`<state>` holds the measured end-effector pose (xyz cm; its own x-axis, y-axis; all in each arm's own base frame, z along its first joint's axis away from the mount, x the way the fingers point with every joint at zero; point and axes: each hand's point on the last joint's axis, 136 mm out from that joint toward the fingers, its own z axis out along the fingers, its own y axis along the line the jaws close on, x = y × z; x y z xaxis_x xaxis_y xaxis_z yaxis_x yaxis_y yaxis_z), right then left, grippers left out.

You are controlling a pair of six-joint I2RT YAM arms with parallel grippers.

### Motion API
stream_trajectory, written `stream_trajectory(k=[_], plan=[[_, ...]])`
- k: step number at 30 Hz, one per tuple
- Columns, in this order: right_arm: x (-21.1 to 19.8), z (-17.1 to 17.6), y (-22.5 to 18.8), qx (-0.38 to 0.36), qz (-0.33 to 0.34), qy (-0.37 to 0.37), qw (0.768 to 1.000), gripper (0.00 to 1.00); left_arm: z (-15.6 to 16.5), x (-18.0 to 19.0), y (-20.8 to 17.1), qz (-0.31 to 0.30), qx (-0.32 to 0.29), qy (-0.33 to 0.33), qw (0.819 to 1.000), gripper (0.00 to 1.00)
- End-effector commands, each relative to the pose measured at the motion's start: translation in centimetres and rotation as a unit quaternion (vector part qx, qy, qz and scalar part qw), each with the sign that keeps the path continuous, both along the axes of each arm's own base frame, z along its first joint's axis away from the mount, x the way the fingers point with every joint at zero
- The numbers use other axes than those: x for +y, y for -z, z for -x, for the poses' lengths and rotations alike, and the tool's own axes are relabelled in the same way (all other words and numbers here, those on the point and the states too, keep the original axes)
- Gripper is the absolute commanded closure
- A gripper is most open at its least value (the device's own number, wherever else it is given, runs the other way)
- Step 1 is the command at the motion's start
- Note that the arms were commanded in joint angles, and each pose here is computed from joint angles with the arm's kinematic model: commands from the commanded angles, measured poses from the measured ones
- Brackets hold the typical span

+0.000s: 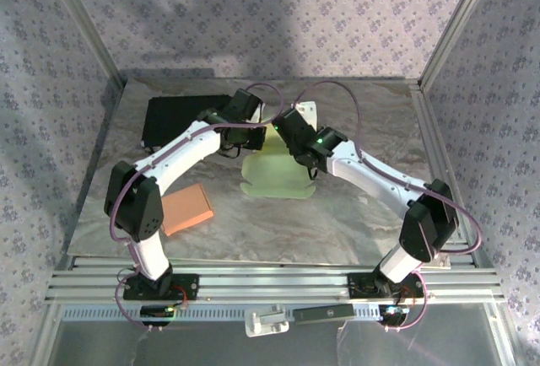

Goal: Fold the paper box

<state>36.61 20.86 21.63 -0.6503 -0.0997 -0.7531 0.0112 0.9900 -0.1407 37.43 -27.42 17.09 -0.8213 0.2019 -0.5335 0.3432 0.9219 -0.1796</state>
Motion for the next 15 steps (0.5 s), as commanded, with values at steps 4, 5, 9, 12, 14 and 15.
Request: stream_trajectory(k=[4, 5, 9, 12, 14, 15], plan=[[-0.6, -0.7, -0.1, -0.004, 0.008, 0.027, 1.000, 0.80, 1.4, -0.7, -2.1, 0.013, -0.002, 0.027, 1.000, 1.00], [-0.7, -0.8, -0.2, -0.006, 0.007, 0.028, 1.000, 0.82, 1.5, -0.8, -2.1, 0.013, -0.003, 0.028, 1.000, 1.00], [-1.1, -0.9, -0.4, -0.010, 0.018, 0.041, 0.999, 0.95, 1.4, -0.7, -2.2, 0.011, -0.004, 0.026, 1.000, 1.00], [-2.1, -0.7, -0.8, -0.016, 0.040, 0.066, 0.997, 1.00, 1.4, -0.5, -2.2, 0.008, -0.003, 0.020, 1.000, 1.00], [-2.7, -0.5, -1.2, -0.020, 0.059, 0.085, 0.994, 1.00, 1.3, -0.5, -2.1, 0.008, -0.004, 0.018, 1.000, 1.00], [-2.7, -0.5, -1.4, -0.023, 0.065, 0.089, 0.994, 1.00, 1.3, -0.5, -2.1, 0.007, -0.003, 0.016, 1.000, 1.00]])
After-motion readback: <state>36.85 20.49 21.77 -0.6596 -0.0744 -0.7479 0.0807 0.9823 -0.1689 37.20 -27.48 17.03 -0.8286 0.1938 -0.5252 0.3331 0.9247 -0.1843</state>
